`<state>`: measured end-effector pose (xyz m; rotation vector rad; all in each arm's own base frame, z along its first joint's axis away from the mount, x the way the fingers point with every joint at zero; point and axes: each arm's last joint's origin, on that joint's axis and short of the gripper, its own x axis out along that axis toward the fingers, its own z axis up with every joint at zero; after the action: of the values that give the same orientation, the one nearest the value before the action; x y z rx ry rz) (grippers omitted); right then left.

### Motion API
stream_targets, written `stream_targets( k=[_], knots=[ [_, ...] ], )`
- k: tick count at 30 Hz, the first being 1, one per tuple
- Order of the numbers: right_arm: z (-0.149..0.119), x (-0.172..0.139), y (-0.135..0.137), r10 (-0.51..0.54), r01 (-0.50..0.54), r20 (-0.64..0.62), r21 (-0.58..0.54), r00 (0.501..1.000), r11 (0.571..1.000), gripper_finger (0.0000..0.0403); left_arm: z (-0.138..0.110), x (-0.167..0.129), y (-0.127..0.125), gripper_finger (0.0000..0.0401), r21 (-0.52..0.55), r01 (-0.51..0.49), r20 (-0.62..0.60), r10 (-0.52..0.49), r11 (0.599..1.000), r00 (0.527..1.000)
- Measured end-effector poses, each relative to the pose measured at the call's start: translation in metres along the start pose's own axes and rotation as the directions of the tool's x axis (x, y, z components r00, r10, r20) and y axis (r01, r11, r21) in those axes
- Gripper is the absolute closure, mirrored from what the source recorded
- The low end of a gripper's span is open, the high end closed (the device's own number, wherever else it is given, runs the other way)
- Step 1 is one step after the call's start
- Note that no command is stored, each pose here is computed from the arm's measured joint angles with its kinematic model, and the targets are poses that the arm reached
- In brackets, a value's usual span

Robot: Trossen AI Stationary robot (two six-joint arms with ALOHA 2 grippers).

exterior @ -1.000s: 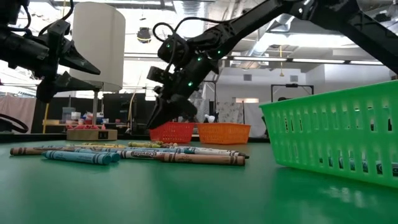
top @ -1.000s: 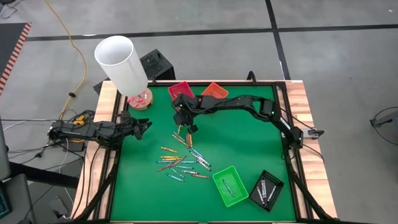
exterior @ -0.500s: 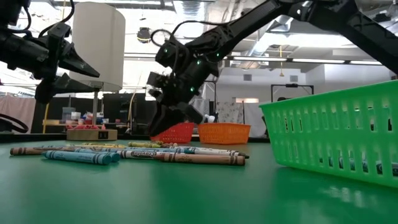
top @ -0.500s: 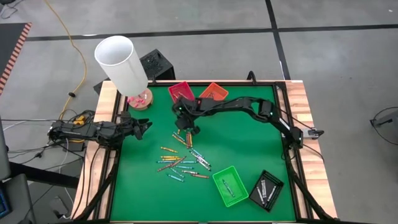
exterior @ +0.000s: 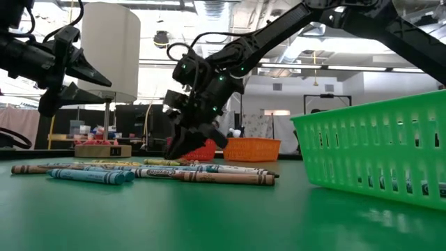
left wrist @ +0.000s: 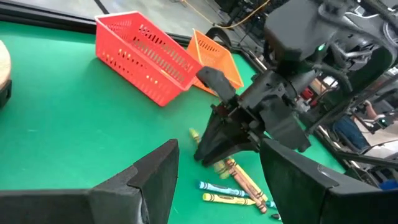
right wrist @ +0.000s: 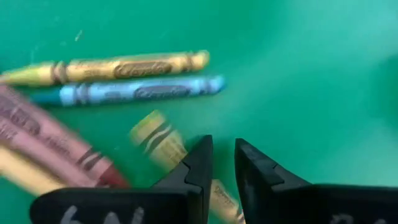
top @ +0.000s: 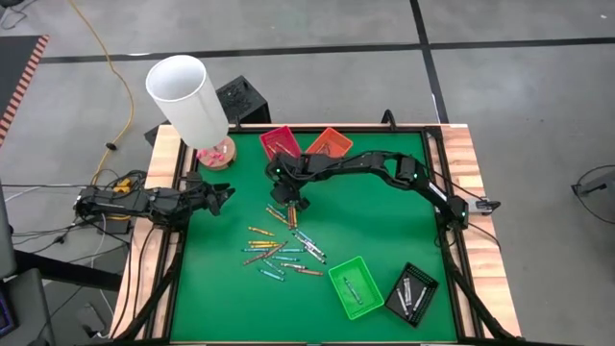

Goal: Sort crayons
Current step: Put the light green crayon into the red bin

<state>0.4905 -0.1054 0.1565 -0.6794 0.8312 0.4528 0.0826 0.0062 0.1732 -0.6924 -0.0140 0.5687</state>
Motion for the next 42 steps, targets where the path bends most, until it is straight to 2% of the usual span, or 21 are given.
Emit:
stream_targets(
  k=[6,12,17,20,22,26,30,34,42],
  knots=[
    [-0.004,-0.001,0.001,0.028,-0.025,-0.024,0.107,0.999,0.994,0.0321,-0.001,0.0,0.001,0.0186,-0.008,-0.007,-0.007,0.007,1.0,1.0],
    [0.002,-0.012,-0.003,-0.014,0.015,-0.01,0.208,1.0,0.978,0.0321,-0.001,0.0,0.001,0.0186,-0.003,-0.01,-0.01,0.01,1.0,1.0],
    [0.022,-0.059,-0.013,-0.073,0.064,0.038,0.197,0.997,0.978,0.0321,-0.002,0.0,0.002,0.0186,0.008,-0.014,-0.016,0.014,1.0,1.0],
    [0.027,-0.088,-0.015,-0.076,0.066,0.044,0.194,0.996,0.979,0.0321,-0.002,0.0,0.002,0.0186,0.011,-0.014,-0.019,0.015,1.0,1.0],
    [0.023,-0.095,-0.015,-0.052,0.047,0.023,0.193,0.998,0.98,0.0321,-0.002,0.0,0.002,0.0186,0.02,-0.015,-0.019,0.015,1.0,1.0],
    [0.011,-0.09,-0.012,0.006,0.0,-0.026,0.208,1.0,0.978,0.0321,-0.002,0.0,0.002,0.0186,0.037,-0.015,-0.019,0.016,0.999,1.0],
    [0.001,-0.07,-0.008,0.057,-0.045,-0.059,0.195,0.997,0.98,0.0321,-0.002,0.0,0.002,0.0186,0.036,-0.015,-0.018,0.016,0.999,1.0],
    [-0.002,-0.054,-0.004,0.078,-0.065,-0.067,0.179,0.995,0.982,0.0321,-0.002,0.0,0.002,0.0186,0.024,-0.014,-0.019,0.015,1.0,1.0],
    [-0.002,-0.051,-0.003,0.087,-0.077,-0.071,0.132,0.994,0.988,0.0321,-0.002,0.0,0.002,0.0186,0.023,-0.015,-0.02,0.015,1.0,1.0]
  ],
)
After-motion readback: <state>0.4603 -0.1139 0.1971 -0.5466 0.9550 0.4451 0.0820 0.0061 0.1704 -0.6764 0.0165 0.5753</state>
